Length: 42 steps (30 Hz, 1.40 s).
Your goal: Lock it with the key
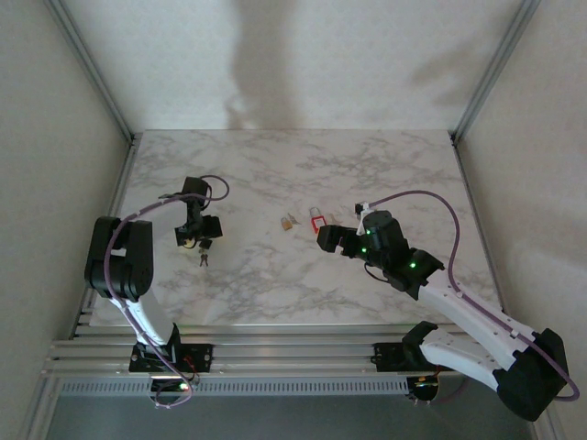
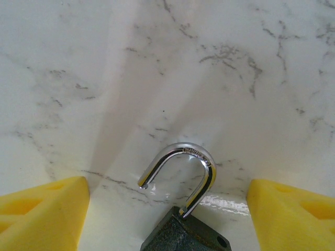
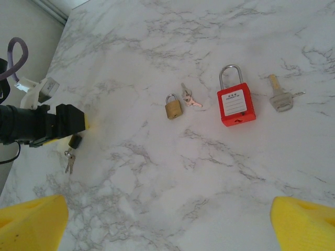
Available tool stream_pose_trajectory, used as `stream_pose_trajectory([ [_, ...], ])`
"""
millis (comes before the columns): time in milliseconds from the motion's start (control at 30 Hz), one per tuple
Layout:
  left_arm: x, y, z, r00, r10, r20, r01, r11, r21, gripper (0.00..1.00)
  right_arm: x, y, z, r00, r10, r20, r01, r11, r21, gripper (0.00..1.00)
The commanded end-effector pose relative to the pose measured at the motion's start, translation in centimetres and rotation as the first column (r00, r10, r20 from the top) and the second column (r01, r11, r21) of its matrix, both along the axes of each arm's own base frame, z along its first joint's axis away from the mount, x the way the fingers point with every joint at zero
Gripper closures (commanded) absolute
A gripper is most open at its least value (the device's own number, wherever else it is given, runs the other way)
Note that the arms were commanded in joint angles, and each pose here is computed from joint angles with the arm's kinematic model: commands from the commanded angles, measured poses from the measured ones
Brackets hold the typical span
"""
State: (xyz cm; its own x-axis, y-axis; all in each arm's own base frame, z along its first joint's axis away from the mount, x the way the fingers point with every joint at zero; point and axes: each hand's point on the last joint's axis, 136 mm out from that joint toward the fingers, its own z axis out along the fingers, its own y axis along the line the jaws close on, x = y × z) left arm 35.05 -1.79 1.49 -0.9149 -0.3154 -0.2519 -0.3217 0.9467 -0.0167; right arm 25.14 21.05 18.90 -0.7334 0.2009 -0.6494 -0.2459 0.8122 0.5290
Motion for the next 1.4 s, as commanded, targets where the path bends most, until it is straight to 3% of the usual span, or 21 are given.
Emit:
stream_pose_trajectory([
  [0, 0.7, -0.5, -0.3, 1.000, -0.001, 0.008, 0.001, 1.000, -0.023, 0.22, 0.4, -0.5, -0.3, 1.000, -0.020, 0.014, 0.020, 1.000, -0.014, 0.01],
  [500, -1.5, -2.5, -0.4, 0.995, -0.095, -0.018, 0.095, 0.996, 0.004, 0.24, 0.3, -0.8, -0.1, 0.999, -0.026, 0.025, 0.027, 0.999, -0.022, 0.01],
  [1367, -3.1, -4.4, -0.4, 0.988, -0.150, -0.026, 0.149, 0.988, -0.029, 0.39, 0.2, -1.0, 0.0, 0.999, -0.033, 0.031, 0.033, 0.999, -0.022, 0.01],
])
